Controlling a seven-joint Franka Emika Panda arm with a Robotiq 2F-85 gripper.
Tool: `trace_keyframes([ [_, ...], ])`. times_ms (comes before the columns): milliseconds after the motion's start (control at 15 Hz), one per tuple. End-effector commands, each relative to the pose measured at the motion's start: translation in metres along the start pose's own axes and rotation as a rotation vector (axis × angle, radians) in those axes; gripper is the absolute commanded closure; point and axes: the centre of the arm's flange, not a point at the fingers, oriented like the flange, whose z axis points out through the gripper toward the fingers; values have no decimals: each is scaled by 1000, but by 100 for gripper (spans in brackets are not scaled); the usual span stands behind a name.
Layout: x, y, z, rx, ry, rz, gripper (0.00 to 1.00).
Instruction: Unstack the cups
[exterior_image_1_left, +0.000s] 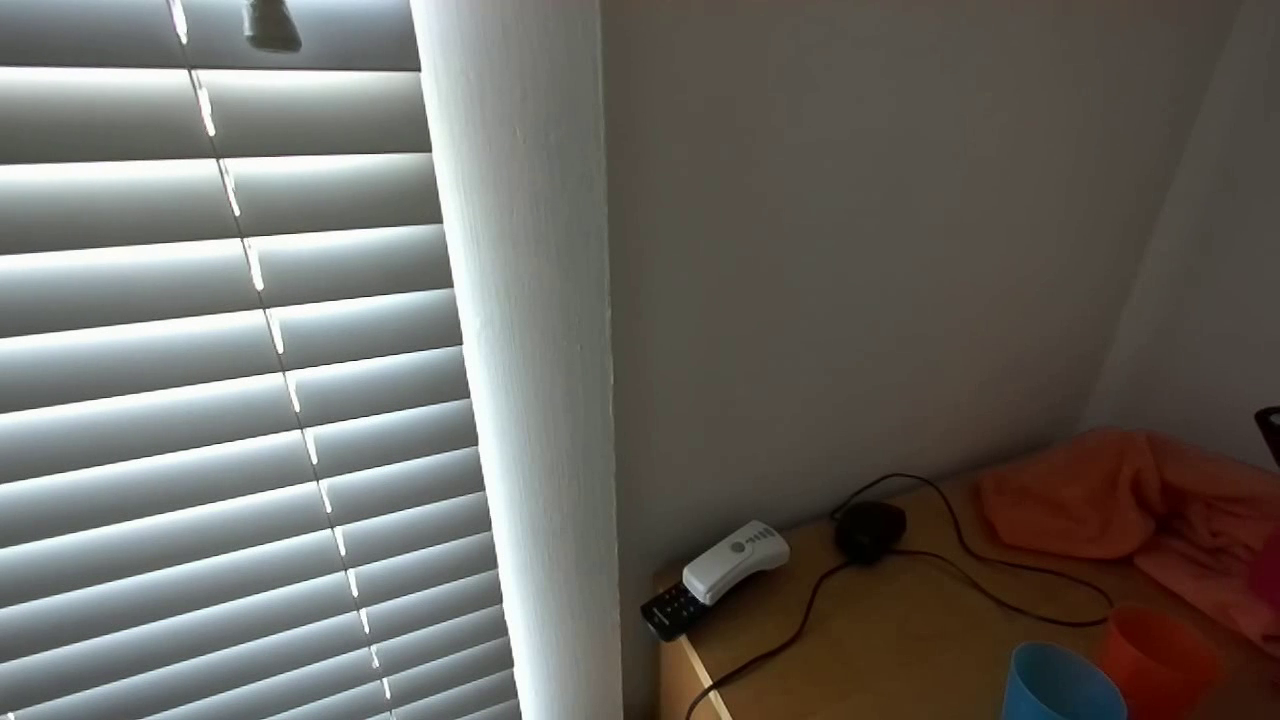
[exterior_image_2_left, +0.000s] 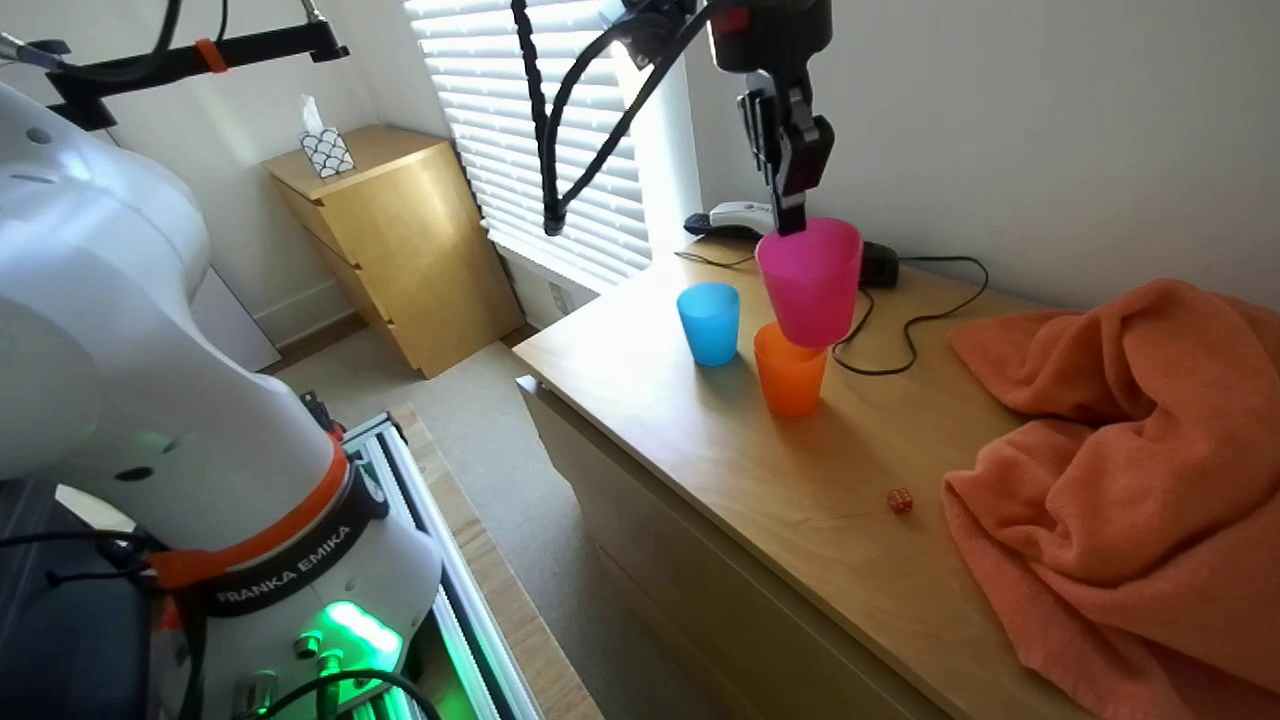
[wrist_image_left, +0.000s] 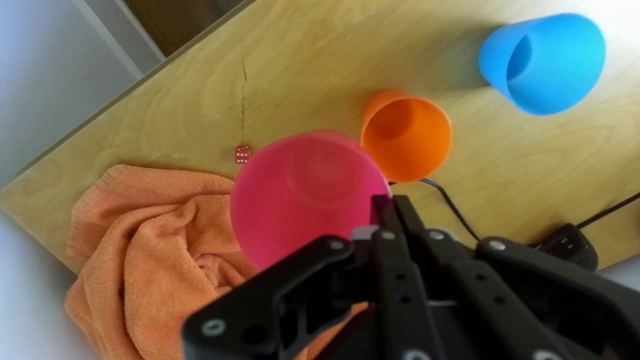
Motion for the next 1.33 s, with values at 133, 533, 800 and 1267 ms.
trace_keyframes([
  [133, 44, 14, 27, -20, -48, 120, 99],
  [533, 76, 25, 70, -60, -89, 240, 99],
  [800, 95, 28, 97, -56, -83, 295, 99],
  [1267, 111, 25, 133, -43, -141, 376, 99],
])
